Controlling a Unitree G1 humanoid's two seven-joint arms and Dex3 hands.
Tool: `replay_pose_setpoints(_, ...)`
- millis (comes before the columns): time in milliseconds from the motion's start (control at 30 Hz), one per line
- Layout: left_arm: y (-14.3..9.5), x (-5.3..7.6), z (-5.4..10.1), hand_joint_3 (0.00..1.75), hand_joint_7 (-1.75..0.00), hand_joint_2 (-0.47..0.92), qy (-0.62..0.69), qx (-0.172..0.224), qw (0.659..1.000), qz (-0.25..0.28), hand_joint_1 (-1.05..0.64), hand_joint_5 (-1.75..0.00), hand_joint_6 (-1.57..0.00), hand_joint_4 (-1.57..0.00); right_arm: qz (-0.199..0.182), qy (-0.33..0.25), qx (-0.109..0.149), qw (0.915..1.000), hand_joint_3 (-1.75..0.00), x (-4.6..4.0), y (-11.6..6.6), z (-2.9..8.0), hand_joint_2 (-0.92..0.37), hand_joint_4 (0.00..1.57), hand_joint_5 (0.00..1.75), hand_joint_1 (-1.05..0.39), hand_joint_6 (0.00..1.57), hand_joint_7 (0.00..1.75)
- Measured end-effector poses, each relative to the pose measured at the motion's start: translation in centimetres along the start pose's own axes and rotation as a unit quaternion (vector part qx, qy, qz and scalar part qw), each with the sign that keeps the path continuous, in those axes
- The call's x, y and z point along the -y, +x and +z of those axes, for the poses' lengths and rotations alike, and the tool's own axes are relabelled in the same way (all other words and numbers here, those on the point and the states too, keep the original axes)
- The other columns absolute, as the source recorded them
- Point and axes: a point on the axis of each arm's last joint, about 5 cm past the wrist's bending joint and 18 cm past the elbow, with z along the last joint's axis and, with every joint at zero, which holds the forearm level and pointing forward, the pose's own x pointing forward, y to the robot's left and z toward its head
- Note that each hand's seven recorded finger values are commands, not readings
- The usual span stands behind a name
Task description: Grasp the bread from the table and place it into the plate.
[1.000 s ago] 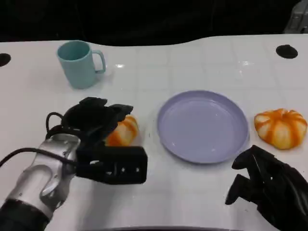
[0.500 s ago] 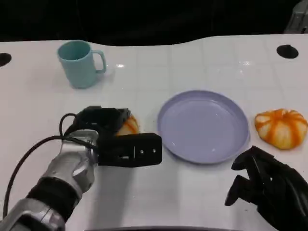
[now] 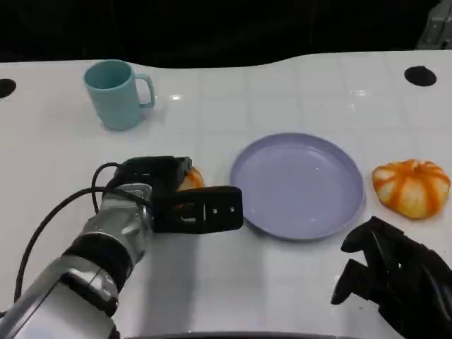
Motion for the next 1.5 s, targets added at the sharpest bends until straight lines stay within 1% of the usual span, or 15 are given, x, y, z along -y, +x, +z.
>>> replay_pose_setpoints(67,0.0,0.1,-0.2,0.01,-0.07,0.87,-0.003,0.001,1.0,0.004,-0.26,-0.19,-0.63,-0.5,0.001,0.0,0.0,1.0,-0.43,0.01,0.0,0.0,-0.92,0.66,1.75,-0.43,0.53,1.6)
replay_pose_setpoints(167,0.0,0.3,-0.4,0.01,-0.06,0.92,-0.022,0.01,0.999,0.024,-0.27,-0.97,-1.09,-0.77,0.0,-0.001,-0.002,1.0,-0.43,0.06,-0.1,0.0,-0.92,0.67,1.75,-0.43,0.53,1.59)
replay_pose_setpoints(267,-0.1,0.4,-0.8,0.17,-0.04,0.92,-0.029,0.023,0.998,0.06,-0.27,-1.36,-1.14,-0.79,0.0,-0.002,0.0,1.0,-0.43,0.05,-0.1,0.0,-0.92,0.66,1.75,-0.43,0.52,1.59)
replay_pose_setpoints(333,-0.2,0.7,-1.0,0.4,-0.56,0.92,-0.03,0.03,0.996,0.081,-0.26,-1.65,-0.91,-0.72,0.001,-0.003,0.001,1.0,-0.43,0.02,-0.1,0.1,-0.92,0.66,1.75,-0.43,0.53,1.59)
replay_pose_setpoints(367,-0.2,0.9,-1.1,0.41,-0.65,0.92,-0.031,0.033,0.995,0.089,-0.27,-1.68,-0.82,-0.71,0.001,-0.003,0.001,1.0,-0.43,0.03,-0.1,0.1,-0.92,0.66,1.75,-0.43,0.52,1.6)
replay_pose_setpoints(400,-0.3,0.9,-1.1,0.36,-1.03,0.92,-0.032,0.035,0.995,0.094,-0.26,-1.72,-0.72,-0.72,0.001,-0.004,0.001,1.0,-0.43,0.04,-0.1,0.1,-0.92,0.66,1.75,-0.43,0.52,1.6)
replay_pose_setpoints(467,-0.3,0.9,-1.2,0.34,-1.24,0.92,-0.032,0.035,0.994,0.099,-0.25,-1.74,-0.65,-0.74,0.001,-0.005,0.001,1.0,-0.43,0.06,-0.1,0.1,-0.92,0.66,1.75,-0.43,0.52,1.6)
replay_pose_setpoints(667,-0.3,1.0,-1.3,0.33,-1.13,0.92,-0.027,0.034,0.993,0.109,-0.22,-1.75,-0.69,-0.73,-0.001,-0.006,0.002,1.0,-0.41,0.19,-0.2,0.2,-0.92,0.66,1.75,-0.42,0.53,1.59)
replay_pose_setpoints(767,-0.3,1.0,-1.4,0.31,-1.59,0.91,-0.028,0.033,0.993,0.112,-0.19,-1.75,-0.53,-0.78,-0.002,-0.006,0.002,1.0,-0.41,0.24,-0.2,0.2,-0.92,0.66,1.75,-0.42,0.53,1.6)
replay_pose_setpoints(833,-0.3,0.8,-1.4,0.3,-1.71,0.91,-0.033,0.037,0.99,0.133,-0.19,-1.75,-0.49,-0.79,-0.002,-0.006,0.002,1.0,-0.41,0.24,-0.2,0.2,-0.92,0.66,1.75,-0.42,0.53,1.6)
replay_pose_setpoints(867,-0.3,0.6,-1.4,0.31,-1.62,0.9,-0.037,0.041,0.988,0.146,-0.17,-1.75,-0.51,-0.82,-0.003,-0.007,0.002,1.0,-0.42,0.24,-0.2,0.2,-0.92,0.66,1.75,-0.42,0.53,1.6)
replay_pose_setpoints(1133,0.0,-2.6,0.2,0.51,-1.75,0.77,-0.089,0.09,0.966,0.225,-0.14,-1.75,-0.55,-0.85,-0.007,-0.006,-0.001,1.0,-0.41,0.38,0.0,0.2,-0.92,0.66,1.75,-0.41,0.54,1.6)
replay_pose_setpoints(1233,0.1,-3.3,1.2,0.55,-1.56,0.76,-0.101,0.106,0.96,0.237,-0.17,-1.75,-0.65,-0.89,-0.008,-0.005,-0.001,1.0,-0.42,0.41,0.0,0.2,-0.92,0.66,1.75,-0.41,0.53,1.6)
replay_pose_setpoints(1467,0.1,-4.2,3.3,0.78,-1.74,0.59,-0.108,0.159,0.949,0.249,-0.15,-1.75,-0.63,-0.9,-0.006,-0.005,-0.002,1.0,-0.44,0.37,0.0,0.1,-0.92,0.66,1.75,-0.41,0.52,1.61)
replay_pose_setpoints(1500,0.1,-4.3,3.6,0.79,-1.39,0.6,-0.11,0.17,0.947,0.25,-0.17,-1.75,-0.62,-0.9,-0.005,-0.005,-0.003,1.0,-0.43,0.37,0.0,0.1,-0.92,0.66,1.75,-0.41,0.52,1.61)
